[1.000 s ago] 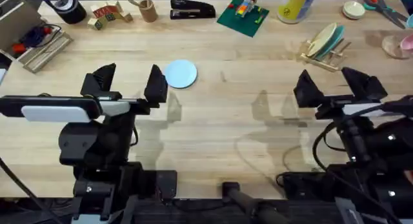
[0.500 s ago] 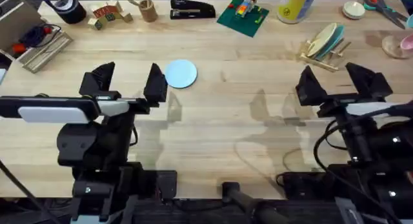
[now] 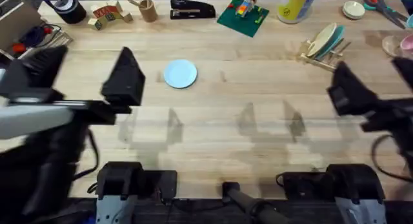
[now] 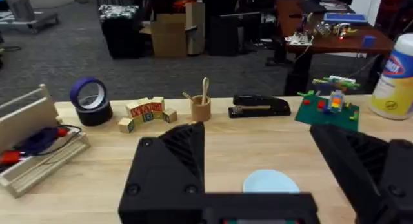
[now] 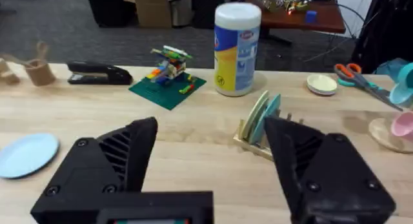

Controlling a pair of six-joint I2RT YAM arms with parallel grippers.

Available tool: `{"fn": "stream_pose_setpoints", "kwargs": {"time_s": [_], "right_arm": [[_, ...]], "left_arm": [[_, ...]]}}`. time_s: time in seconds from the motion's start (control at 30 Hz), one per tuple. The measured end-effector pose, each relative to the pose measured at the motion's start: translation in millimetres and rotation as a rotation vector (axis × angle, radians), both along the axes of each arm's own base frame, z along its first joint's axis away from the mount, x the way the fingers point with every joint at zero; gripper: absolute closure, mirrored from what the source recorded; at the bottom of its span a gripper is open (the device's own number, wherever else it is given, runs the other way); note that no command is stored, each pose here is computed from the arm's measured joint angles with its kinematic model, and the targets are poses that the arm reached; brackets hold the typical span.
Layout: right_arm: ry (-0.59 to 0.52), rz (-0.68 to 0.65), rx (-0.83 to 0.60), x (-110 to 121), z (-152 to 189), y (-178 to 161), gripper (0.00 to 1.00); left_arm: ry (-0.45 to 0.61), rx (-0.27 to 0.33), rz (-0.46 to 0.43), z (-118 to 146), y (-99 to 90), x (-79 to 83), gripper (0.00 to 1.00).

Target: Pick up the plates from the table one by one and place each into a slot on the dish rack.

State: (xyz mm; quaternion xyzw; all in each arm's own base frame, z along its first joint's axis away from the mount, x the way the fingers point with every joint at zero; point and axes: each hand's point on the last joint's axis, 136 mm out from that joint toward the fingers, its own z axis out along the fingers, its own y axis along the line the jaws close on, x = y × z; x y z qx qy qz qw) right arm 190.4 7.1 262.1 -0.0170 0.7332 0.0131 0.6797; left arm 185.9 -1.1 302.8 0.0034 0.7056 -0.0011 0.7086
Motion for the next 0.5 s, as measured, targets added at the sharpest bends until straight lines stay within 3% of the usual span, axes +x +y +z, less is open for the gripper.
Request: {"fn": "stream_pose_setpoints", "kwargs": {"time_s": [0.23,0.5], "right_arm": [[0.073,0.001,0.001,-32.0,41.5,0.6,0.010],[0.278,0.004,0.004,-33.6,61.4,1.0,0.010]], "left_arm": [[0.109,-0.017,0.001,43.4,-0.1,-12.7,0.008],[0.317,-0.025,-0.020,74.0,-4.0,-6.6,0.008]]}}
